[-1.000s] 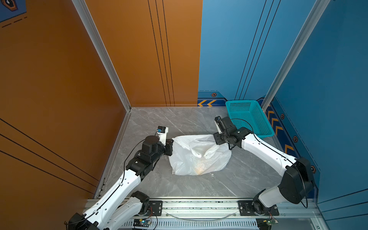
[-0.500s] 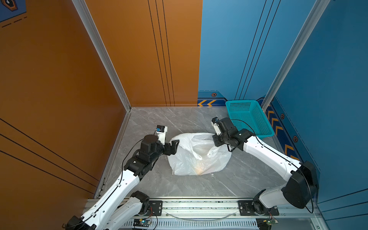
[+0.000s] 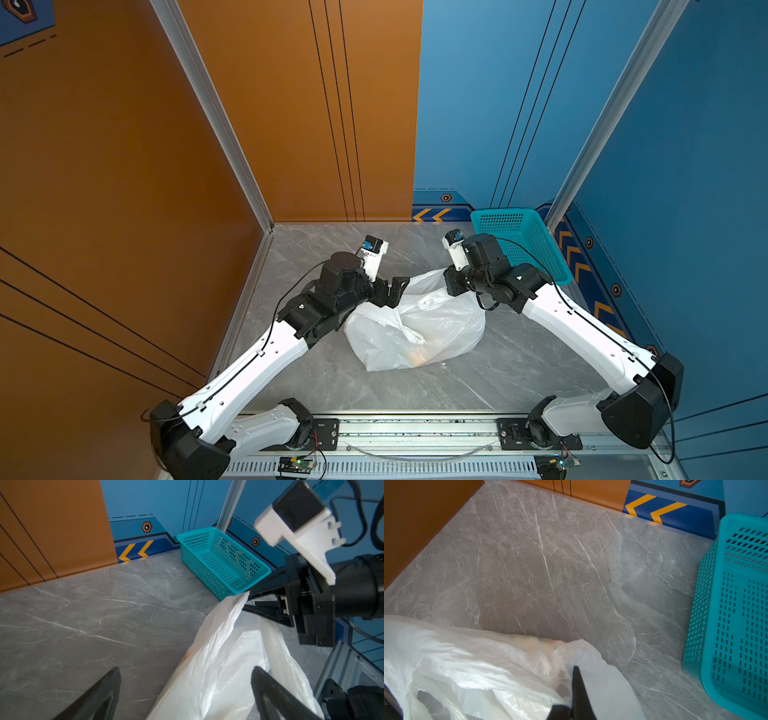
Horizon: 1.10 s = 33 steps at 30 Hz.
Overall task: Untie the knot of the plastic bag and take out the fruit
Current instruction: Open the plastic bag at the center of the table.
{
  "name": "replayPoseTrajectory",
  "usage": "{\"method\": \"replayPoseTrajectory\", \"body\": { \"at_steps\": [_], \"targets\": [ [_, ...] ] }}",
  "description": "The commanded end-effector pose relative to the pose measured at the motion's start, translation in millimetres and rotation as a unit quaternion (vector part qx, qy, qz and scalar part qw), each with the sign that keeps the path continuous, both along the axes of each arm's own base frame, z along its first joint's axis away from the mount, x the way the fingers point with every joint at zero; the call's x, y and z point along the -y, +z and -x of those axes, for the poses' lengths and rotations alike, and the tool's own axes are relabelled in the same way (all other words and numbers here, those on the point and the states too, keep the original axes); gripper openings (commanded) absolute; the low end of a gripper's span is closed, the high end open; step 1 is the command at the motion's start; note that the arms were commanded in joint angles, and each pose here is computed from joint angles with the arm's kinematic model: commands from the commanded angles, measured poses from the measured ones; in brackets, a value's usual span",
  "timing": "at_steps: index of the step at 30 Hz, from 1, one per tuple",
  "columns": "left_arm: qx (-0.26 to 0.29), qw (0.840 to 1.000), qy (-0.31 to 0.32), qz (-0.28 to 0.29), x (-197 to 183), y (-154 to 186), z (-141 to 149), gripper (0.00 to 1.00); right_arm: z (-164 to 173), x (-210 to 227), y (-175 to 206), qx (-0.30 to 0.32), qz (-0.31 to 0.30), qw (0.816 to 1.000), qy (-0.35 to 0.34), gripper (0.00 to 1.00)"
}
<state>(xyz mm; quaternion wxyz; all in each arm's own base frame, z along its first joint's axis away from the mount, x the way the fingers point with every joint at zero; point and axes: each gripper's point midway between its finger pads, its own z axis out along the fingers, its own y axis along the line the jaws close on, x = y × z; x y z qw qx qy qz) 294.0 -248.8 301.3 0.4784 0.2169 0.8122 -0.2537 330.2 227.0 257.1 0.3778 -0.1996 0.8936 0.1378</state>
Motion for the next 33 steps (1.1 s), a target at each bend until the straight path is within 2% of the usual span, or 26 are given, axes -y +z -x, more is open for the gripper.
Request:
{"method": "replayPoseTrajectory", "body": {
  "at_steps": [1, 8, 13, 16, 20, 27, 28, 30, 33],
  "targets": [
    [0.008, 0.999, 0.003, -0.045, 8, -5, -4, 0.98, 9, -2, 21, 0.003, -0.025, 1.000, 0.002, 0.00],
    [-0.005, 0.987, 0.100, -0.123, -4, -37, -42, 0.98, 15, -1, 27, 0.007, -0.031, 0.999, 0.004, 0.00],
    [-0.021, 0.953, 0.207, -0.222, -48, -64, -66, 0.98, 12, 19, 29, 0.012, -0.030, 0.999, -0.023, 0.00],
    [-0.044, 0.935, 0.246, -0.252, -81, -76, -72, 0.98, 11, 36, 31, 0.012, -0.038, 0.998, -0.043, 0.00],
    [-0.086, 0.921, 0.260, -0.276, -114, -93, -71, 0.98, 12, 59, 26, 0.005, -0.033, 0.997, -0.067, 0.00],
    [-0.137, 0.902, 0.250, -0.326, -140, -124, -51, 0.98, 20, 80, 9, -0.014, -0.027, 0.995, -0.090, 0.00],
    [-0.142, 0.900, 0.253, -0.325, -143, -128, -48, 0.93, 22, 80, 3, -0.021, -0.024, 0.995, -0.090, 0.00],
    [-0.148, 0.902, 0.257, -0.313, -145, -129, -45, 0.69, 26, 79, -9, -0.036, -0.020, 0.995, -0.087, 0.00],
    [-0.136, 0.920, 0.245, -0.274, -133, -114, -45, 0.41, 32, 74, -22, -0.049, -0.011, 0.996, -0.071, 0.00]
  ]
}}
